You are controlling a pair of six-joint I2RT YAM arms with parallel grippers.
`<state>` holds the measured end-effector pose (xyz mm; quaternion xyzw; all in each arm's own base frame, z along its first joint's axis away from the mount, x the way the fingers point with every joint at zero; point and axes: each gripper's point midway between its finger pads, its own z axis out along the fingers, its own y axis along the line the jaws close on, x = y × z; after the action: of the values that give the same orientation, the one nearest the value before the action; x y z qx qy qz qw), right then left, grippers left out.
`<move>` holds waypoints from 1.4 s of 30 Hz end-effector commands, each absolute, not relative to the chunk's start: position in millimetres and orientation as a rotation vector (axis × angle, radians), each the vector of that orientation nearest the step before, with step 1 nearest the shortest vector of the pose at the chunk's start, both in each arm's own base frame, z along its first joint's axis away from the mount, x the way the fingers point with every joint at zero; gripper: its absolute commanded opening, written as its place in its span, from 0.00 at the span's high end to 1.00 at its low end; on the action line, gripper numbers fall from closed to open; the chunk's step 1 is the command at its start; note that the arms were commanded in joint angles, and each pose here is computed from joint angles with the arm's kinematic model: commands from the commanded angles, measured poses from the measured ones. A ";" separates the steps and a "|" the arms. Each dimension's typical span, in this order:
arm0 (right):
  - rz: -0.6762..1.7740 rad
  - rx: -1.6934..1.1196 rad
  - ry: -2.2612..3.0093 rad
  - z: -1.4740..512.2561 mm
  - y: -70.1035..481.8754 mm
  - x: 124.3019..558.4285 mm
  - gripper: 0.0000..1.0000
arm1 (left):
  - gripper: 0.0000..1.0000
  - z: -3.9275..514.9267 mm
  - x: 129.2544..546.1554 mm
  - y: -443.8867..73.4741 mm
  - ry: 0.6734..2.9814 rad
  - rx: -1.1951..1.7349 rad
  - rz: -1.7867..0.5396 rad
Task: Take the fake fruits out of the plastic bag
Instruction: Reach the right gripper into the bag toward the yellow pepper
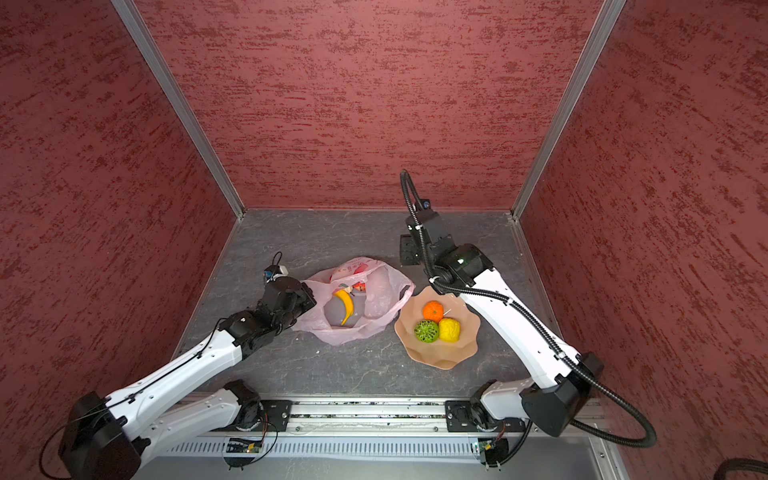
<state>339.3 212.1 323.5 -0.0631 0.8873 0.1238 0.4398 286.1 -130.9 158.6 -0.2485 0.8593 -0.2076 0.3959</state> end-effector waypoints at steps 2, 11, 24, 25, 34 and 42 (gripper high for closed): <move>0.351 -0.317 2.147 330.0 267.6 339.9 0.50 | 1.00 167.1 289.7 -129.7 2.170 -0.620 -0.510; 0.427 -0.560 2.101 297.3 351.8 323.5 0.56 | 1.00 170.4 289.1 -124.3 2.156 -0.633 -0.485; 0.484 -0.745 2.297 180.5 382.1 287.1 0.64 | 1.00 178.6 289.7 -118.4 2.117 -0.652 -0.477; 0.477 -0.751 2.308 174.0 381.6 286.5 0.64 | 1.00 178.4 289.2 -118.7 2.117 -0.652 -0.478; 0.455 -0.754 2.382 122.1 387.4 287.9 0.64 | 1.00 162.5 280.3 -120.6 2.144 -0.660 -0.484; 0.408 -0.653 2.408 86.7 385.2 298.5 0.66 | 1.00 142.2 264.0 -121.3 2.181 -0.657 -0.473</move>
<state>290.1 377.6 85.2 -0.2686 0.9123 0.1435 0.2738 268.5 -124.3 144.9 -0.2541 0.8630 -0.1914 0.3925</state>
